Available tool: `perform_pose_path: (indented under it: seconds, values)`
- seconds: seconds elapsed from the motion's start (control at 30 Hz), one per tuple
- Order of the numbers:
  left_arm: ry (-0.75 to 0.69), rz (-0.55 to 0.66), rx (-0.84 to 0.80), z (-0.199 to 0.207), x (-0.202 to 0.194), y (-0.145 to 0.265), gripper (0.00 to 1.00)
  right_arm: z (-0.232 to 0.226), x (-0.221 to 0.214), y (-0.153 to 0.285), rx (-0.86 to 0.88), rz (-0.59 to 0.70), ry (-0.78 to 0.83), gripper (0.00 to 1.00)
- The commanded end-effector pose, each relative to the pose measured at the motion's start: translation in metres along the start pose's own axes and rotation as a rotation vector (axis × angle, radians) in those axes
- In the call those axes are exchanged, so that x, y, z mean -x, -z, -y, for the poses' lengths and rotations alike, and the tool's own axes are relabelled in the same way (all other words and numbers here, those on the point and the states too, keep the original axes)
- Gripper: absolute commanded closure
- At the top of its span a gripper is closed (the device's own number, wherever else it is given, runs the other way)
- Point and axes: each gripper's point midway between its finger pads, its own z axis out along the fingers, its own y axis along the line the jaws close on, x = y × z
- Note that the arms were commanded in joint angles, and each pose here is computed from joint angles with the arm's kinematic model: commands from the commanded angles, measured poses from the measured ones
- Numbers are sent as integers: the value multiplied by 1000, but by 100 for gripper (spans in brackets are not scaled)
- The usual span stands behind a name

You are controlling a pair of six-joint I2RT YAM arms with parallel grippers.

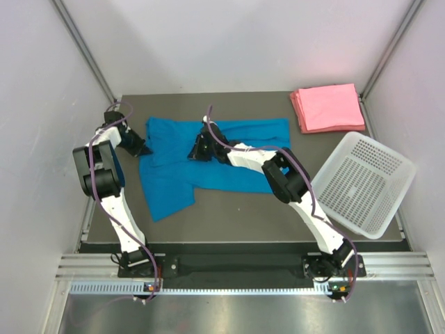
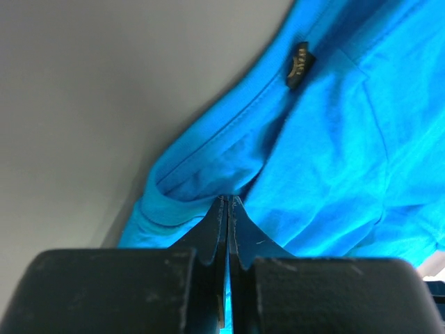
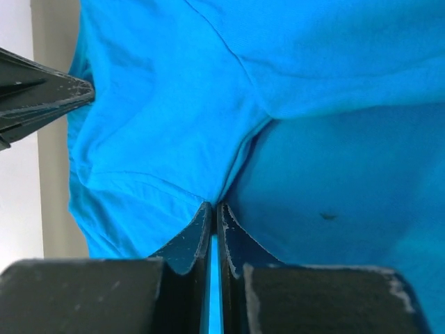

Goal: Fold and stack the t-shirts
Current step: Fold the tshirt

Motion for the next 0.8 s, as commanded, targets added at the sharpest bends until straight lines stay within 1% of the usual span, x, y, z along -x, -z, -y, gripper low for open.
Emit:
perform_pose_path:
  seconds: [0.0,0.1,0.17,0.2,0.23,0.27,0.3,0.33,0.37,0.4,0.43,0.47,0.5,0.53,0.57,0.6,0.63,0.67,0.73,0.77]
  values:
    - [25,64,5,8,17,21,100,-24,10,11,49,52,31,100]
    - [6,86,-23,17,24,29,100,-28,15,19,51,59,44,100]
    - [-39,137,-77,31,38,37,99,-36,20,27,67,73,48,100]
    - [-71,166,-102,40,46,42,85,-41,21,30,89,76,51,100]
    - [-89,185,-115,44,52,43,78,-40,19,32,94,70,51,97]
    - [-109,208,-130,49,59,45,73,-45,20,36,109,70,54,90]
    - [-134,232,-154,59,69,50,68,-45,20,38,114,59,54,73]
    - [-142,230,-160,60,73,45,62,-45,20,39,114,53,60,66]
    - [-154,234,-174,64,78,44,60,-46,28,45,118,60,65,64]
    - [-181,249,-221,79,87,49,60,-42,28,50,108,45,70,62]
    - [-184,229,-234,79,88,38,59,-44,37,58,110,58,89,62]
    - [-188,221,-249,82,91,35,59,-36,51,65,100,74,91,61]
    - [-198,217,-268,87,99,29,59,-25,49,71,74,53,93,60]
    - [-202,219,-269,89,102,28,59,-18,57,78,57,62,116,60]
    - [-206,223,-273,90,105,25,58,-12,78,93,41,95,122,59]
    - [-215,234,-280,92,111,21,58,8,92,107,-13,104,140,58]
    - [-220,242,-284,93,114,18,58,10,92,111,-29,99,162,57]
    - [-223,247,-284,93,117,15,56,29,107,119,-68,113,165,57]
    - [-235,261,-289,93,125,7,55,53,122,132,-136,118,210,55]
    - [-240,260,-305,96,126,6,54,73,132,143,-178,115,201,54]
